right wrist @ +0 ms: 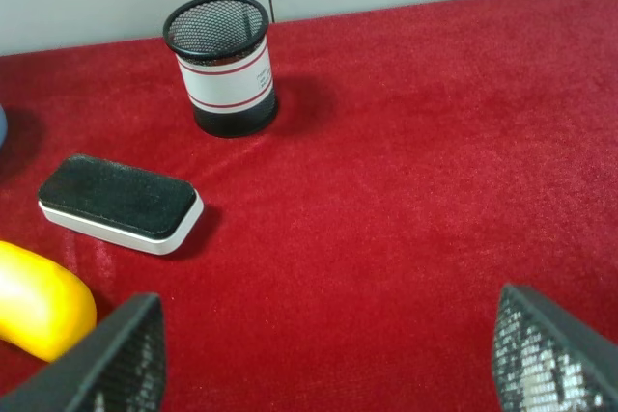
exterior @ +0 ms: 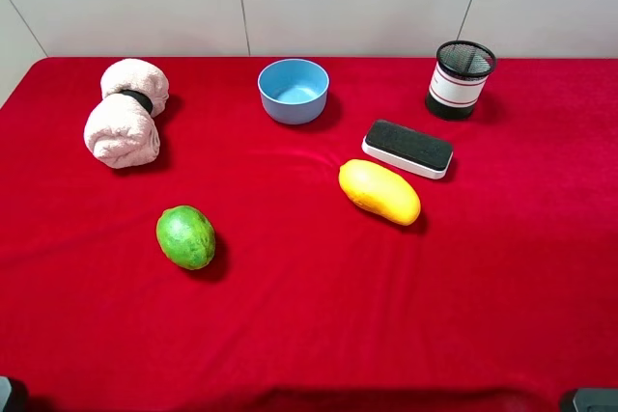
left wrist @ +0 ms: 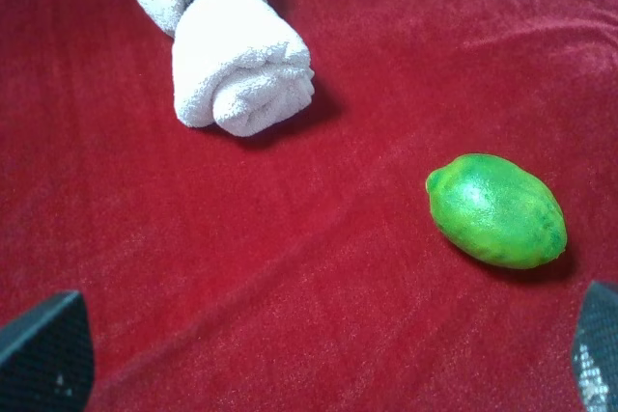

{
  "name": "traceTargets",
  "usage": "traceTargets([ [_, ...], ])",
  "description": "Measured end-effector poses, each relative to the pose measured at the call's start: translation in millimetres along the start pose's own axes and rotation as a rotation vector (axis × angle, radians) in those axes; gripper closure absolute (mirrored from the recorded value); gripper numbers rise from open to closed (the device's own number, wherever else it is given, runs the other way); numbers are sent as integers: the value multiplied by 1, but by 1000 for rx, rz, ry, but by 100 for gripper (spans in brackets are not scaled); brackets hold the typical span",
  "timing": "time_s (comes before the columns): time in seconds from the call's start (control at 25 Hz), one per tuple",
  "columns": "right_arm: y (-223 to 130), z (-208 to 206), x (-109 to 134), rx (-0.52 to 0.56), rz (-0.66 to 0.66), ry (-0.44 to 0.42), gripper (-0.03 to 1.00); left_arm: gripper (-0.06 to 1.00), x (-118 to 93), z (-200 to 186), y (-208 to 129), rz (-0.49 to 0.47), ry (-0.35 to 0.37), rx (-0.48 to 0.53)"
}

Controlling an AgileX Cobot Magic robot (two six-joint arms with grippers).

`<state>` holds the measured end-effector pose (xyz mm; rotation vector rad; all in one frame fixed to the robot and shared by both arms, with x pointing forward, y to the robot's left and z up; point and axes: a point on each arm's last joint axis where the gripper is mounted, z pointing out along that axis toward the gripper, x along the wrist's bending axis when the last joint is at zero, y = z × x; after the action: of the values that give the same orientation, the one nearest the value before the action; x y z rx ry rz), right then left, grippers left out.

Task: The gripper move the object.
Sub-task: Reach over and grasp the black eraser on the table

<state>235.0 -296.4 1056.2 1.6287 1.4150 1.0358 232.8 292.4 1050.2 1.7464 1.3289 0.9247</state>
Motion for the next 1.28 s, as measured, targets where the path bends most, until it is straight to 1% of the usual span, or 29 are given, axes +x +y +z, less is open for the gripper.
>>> traceTargets([
  [1.28, 0, 0, 0, -2, 1, 0, 44, -4, 0, 0, 0, 0, 0, 0],
])
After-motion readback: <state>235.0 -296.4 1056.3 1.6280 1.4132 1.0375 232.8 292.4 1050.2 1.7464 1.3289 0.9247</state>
